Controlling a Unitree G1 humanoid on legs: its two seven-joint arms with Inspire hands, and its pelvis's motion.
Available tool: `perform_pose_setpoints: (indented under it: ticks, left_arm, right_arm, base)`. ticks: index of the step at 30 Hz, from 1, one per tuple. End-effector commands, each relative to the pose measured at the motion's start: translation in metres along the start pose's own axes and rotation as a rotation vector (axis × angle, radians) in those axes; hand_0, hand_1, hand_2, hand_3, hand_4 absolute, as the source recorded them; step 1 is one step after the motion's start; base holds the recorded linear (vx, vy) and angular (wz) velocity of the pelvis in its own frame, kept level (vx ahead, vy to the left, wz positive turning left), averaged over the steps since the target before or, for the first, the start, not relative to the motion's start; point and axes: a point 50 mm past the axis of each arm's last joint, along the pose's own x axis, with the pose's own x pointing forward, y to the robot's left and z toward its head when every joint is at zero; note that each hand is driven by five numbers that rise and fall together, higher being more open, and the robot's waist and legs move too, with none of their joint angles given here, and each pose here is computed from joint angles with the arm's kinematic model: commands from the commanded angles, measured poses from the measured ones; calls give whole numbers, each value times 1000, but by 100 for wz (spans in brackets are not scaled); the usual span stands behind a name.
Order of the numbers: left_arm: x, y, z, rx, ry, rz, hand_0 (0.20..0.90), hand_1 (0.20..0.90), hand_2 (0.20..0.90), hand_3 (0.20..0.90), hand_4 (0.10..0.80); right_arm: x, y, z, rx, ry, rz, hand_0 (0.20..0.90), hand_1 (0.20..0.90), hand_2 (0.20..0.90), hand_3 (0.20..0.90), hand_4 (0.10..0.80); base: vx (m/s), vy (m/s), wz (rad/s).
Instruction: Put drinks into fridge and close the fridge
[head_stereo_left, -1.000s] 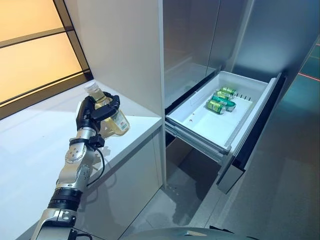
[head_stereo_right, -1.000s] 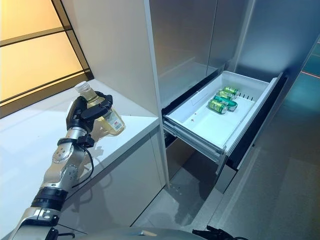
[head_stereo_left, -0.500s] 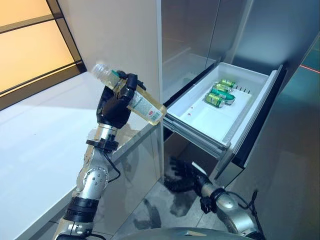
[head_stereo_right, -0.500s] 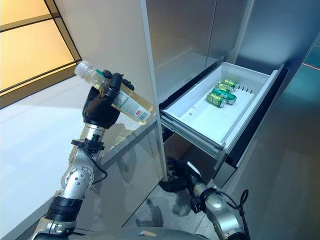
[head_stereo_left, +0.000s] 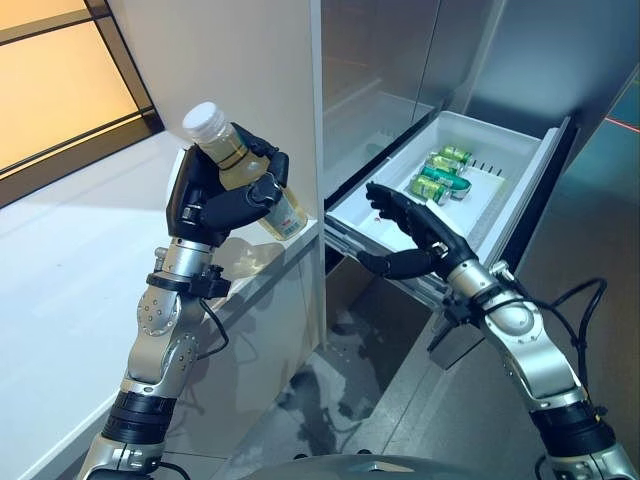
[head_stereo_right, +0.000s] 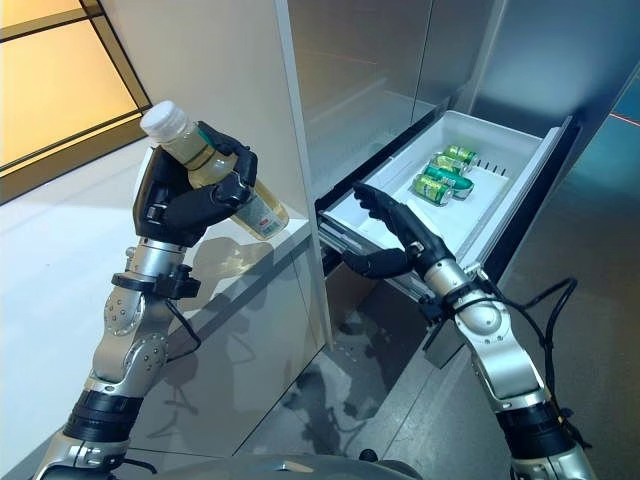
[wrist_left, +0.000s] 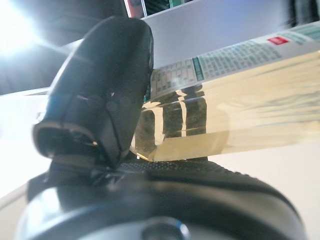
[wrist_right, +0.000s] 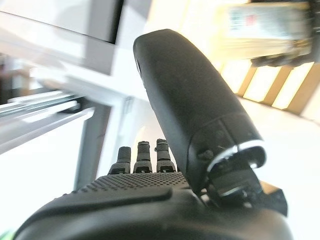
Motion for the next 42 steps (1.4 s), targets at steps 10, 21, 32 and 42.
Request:
perform_pose_setpoints:
  ticks: [10,21,32,42]
  left_arm:
    - [59,-42,76,132,-457,-207,300,300,300,200,100]
    - [65,-60,74,101,-455,-261,300,300,300,200,100]
    - [64,-75,61,30,-377,-344,300,300,300,200,100]
    - [65,-75,51,67,-325,-347,300,300,300,200,100]
  right_arm:
    - [34,8,66,133,-224,237,900,900,900,900,800]
    - [45,25,75,218,-227,313,900,900,900,900,800]
    - [52,30,80,313,-249,296,900,900,900,900,800]
    - [53,30,90,357,-294,317,900,900,900,900,800]
  base:
    - [0,0,0]
    - [0,-1,-1]
    - [0,0,0]
    - [0,0,0]
